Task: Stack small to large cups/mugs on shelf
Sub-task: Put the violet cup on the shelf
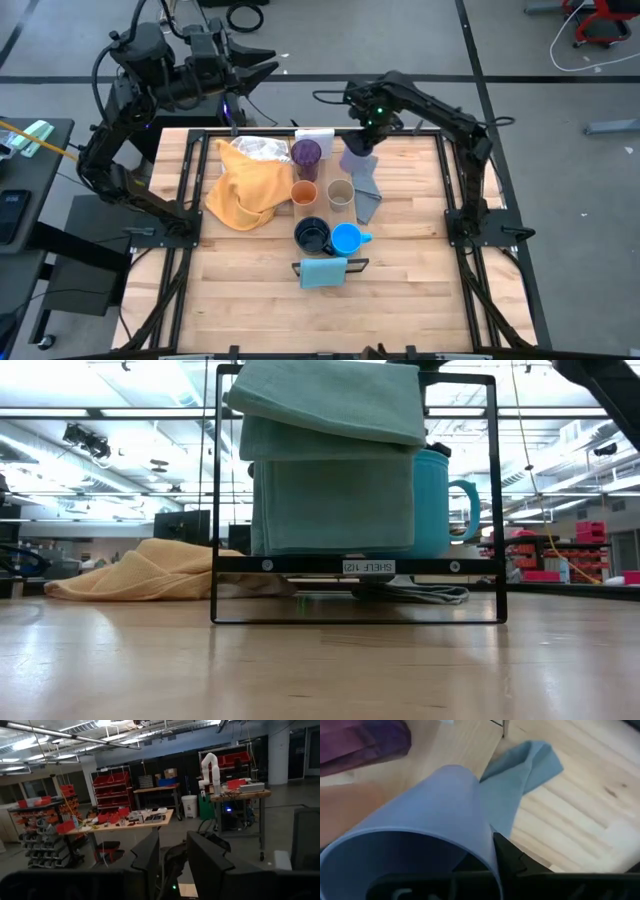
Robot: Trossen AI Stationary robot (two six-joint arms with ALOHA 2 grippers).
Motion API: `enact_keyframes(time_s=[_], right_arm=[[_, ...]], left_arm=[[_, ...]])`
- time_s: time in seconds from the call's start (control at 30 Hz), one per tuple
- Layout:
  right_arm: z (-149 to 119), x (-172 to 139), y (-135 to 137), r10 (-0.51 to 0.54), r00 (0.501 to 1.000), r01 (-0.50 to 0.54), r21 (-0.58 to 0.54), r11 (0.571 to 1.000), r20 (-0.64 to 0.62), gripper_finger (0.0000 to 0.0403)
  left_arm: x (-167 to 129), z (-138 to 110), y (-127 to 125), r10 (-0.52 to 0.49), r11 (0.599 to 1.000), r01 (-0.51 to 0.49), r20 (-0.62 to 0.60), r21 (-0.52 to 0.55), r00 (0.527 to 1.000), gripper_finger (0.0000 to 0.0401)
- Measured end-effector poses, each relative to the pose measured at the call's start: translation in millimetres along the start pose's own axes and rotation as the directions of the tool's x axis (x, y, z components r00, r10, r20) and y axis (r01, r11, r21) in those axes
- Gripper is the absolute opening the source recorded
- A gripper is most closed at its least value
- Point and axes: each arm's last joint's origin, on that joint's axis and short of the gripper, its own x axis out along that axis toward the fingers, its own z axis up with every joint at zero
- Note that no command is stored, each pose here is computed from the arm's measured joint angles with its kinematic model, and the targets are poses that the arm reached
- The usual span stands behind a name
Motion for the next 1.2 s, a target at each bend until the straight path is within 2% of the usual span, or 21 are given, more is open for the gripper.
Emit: enact_keyframes(time_s=[0.2,0.37,0.6,1.2], right_arm=[[1.8,12.0,10.2,-0.033,0.999,0.034,0.063,0.997,-0.008,0.0],[3.8,18.6,18.9,-0.028,1.0,0.026,0.111,0.994,0.011,0.0],[5.5,21.0,22.1,-0.02,1.0,0.015,0.197,0.98,0.024,0.0],[6.2,28.2,34.0,-0.019,0.998,0.004,0.262,0.965,0.055,0.0]], left_arm=[[0.3,-0.3,0.0,0.0,1.0,0.0,-0.002,0.011,1.0,0.0107],[-4.2,1.1,-0.5,-0.002,0.998,0.002,-0.008,0.069,1.0,0.0107],[-15.7,6.3,-1.1,0.0,0.995,0.0,-0.003,0.097,1.0,0.0107],[-37.5,17.6,-2.5,0.005,0.993,-0.009,0.031,0.122,1.0,0.0107]])
